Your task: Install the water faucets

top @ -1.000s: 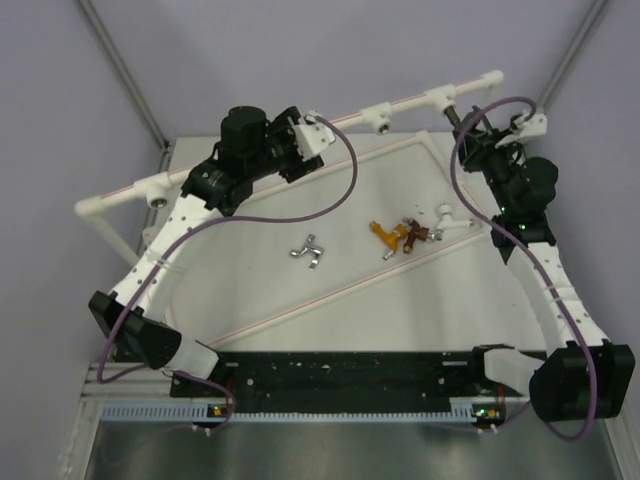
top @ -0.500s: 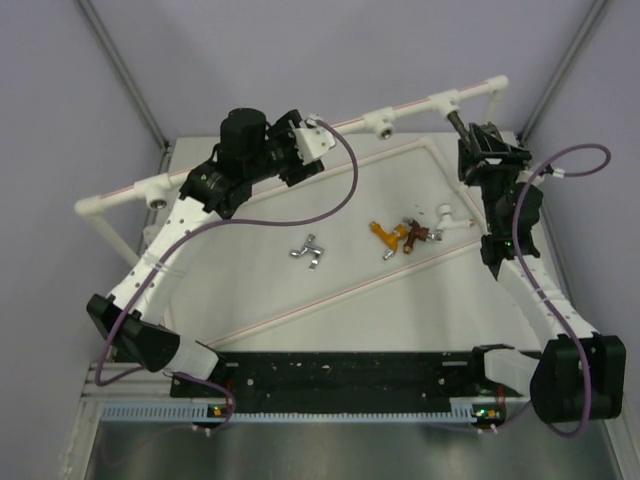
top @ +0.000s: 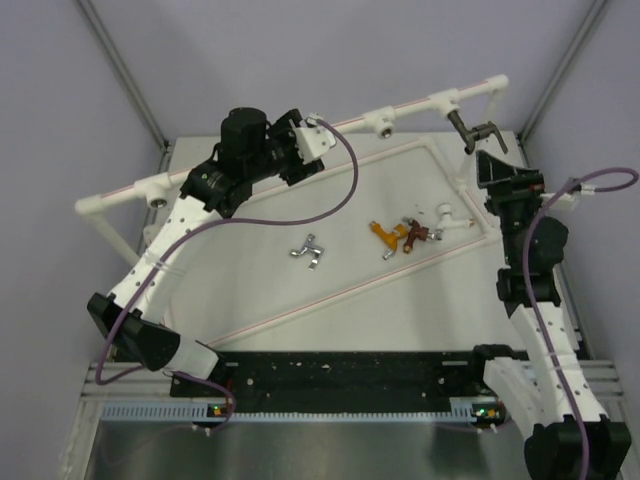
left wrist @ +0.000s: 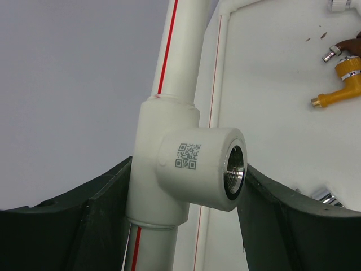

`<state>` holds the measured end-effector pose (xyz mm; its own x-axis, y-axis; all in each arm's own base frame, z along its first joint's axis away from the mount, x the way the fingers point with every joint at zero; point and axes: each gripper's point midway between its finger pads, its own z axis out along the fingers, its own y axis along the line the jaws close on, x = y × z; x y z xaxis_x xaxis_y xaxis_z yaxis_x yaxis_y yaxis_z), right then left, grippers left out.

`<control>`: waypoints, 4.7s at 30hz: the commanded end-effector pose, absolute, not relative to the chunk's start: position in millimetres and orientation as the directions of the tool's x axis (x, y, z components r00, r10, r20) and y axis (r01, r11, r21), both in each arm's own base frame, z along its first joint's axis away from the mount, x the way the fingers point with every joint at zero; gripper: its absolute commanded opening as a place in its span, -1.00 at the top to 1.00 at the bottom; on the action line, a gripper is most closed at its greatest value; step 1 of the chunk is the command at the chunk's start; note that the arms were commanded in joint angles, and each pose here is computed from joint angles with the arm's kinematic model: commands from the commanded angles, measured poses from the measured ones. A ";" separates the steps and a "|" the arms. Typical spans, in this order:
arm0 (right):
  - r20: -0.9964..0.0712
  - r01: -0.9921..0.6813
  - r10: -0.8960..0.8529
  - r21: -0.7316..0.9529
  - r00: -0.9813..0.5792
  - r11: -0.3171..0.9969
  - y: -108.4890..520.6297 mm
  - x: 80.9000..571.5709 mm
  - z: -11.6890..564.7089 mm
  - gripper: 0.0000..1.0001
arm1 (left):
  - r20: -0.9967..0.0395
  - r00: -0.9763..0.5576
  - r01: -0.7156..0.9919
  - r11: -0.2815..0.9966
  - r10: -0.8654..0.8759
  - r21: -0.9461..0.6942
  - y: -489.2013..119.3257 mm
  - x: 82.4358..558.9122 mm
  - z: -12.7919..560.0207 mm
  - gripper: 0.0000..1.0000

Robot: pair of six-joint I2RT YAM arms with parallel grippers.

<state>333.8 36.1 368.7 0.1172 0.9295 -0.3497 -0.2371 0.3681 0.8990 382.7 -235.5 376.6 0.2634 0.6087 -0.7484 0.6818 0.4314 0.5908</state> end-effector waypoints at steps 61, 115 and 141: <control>-0.264 -0.500 0.959 0.847 -0.100 0.181 98.2 377.1 420.3 1.00 | -0.773 0.300 0.698 0.424 0.559 0.577 -253.0 384.1 383.2 -0.40; 0.061 0.174 -0.918 -0.985 0.391 0.009 65.2 371.0 423.2 -0.87 | -0.766 0.303 0.685 0.429 0.567 0.588 -251.0 386.5 386.6 -0.40; -0.956 -0.408 -0.126 -0.230 0.266 0.883 123.0 395.5 393.1 1.00 | -0.767 0.307 0.686 0.428 0.563 0.589 -252.5 387.4 386.3 -0.40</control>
<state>399.6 79.1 389.2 0.3334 -0.6345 -0.6973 -0.1770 0.6844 -0.7073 388.2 -240.7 377.2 0.2709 0.5977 -0.7546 0.6804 0.4356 0.5893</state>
